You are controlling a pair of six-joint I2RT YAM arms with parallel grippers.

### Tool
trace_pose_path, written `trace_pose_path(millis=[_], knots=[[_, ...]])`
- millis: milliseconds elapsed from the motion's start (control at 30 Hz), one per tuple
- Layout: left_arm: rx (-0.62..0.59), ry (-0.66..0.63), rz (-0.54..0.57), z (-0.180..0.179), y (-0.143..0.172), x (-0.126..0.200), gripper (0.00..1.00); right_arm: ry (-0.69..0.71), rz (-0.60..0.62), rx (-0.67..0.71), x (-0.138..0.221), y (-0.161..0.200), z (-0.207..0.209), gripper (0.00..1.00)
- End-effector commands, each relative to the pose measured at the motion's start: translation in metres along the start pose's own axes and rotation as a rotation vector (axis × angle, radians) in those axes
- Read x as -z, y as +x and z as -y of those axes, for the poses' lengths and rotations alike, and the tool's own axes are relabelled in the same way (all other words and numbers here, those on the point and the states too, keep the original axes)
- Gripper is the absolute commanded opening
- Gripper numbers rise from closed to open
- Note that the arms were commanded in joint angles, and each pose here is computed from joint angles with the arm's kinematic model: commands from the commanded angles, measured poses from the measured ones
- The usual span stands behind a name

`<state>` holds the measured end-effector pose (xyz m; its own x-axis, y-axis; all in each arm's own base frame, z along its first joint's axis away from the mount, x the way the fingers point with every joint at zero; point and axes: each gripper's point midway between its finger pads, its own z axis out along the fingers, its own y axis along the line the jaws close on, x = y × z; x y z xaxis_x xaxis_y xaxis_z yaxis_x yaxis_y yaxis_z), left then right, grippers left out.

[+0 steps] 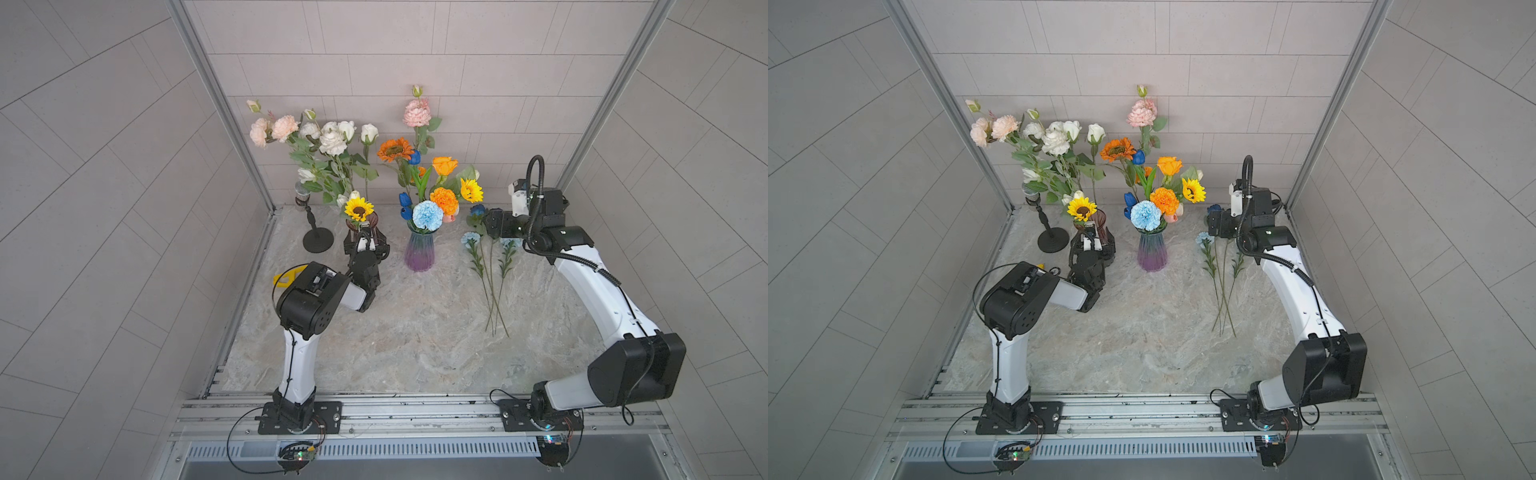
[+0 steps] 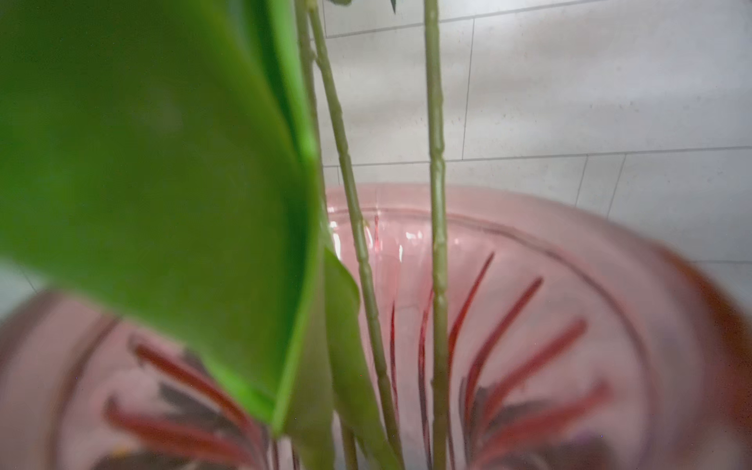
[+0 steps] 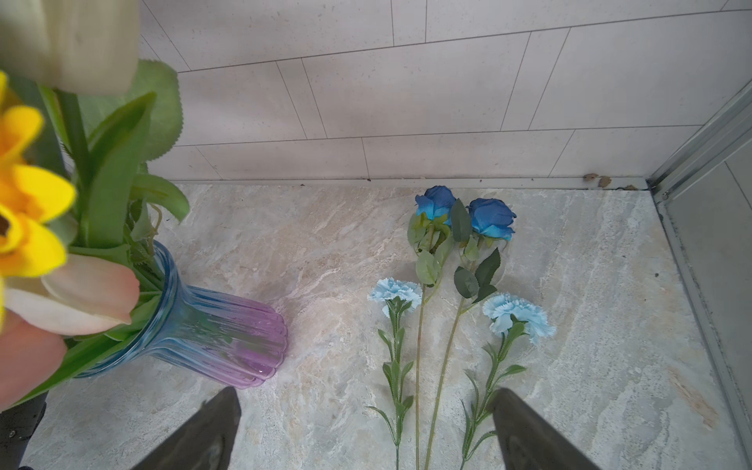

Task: Pick out blue flowers from the vase
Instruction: Move the vase to the center of the board.

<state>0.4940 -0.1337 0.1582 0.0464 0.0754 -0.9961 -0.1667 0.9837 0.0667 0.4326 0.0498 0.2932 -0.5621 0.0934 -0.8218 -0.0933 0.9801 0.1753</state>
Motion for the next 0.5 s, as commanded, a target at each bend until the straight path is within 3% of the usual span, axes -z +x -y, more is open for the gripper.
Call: trace_pose_path(millis=[0,200,467], knots=[[-0.016,0.007,0.008,-0.005,-0.011,0.006,1.0,0.014,0.036,0.008,0.013,-0.007,0.001,0.97],[-0.022,0.026,0.019,-0.004,-0.02,0.016,1.0,0.016,0.045,0.008,0.016,-0.01,0.001,0.97],[-0.017,0.075,0.079,0.009,-0.062,0.04,1.0,0.016,0.047,0.004,0.017,-0.01,0.002,0.97]])
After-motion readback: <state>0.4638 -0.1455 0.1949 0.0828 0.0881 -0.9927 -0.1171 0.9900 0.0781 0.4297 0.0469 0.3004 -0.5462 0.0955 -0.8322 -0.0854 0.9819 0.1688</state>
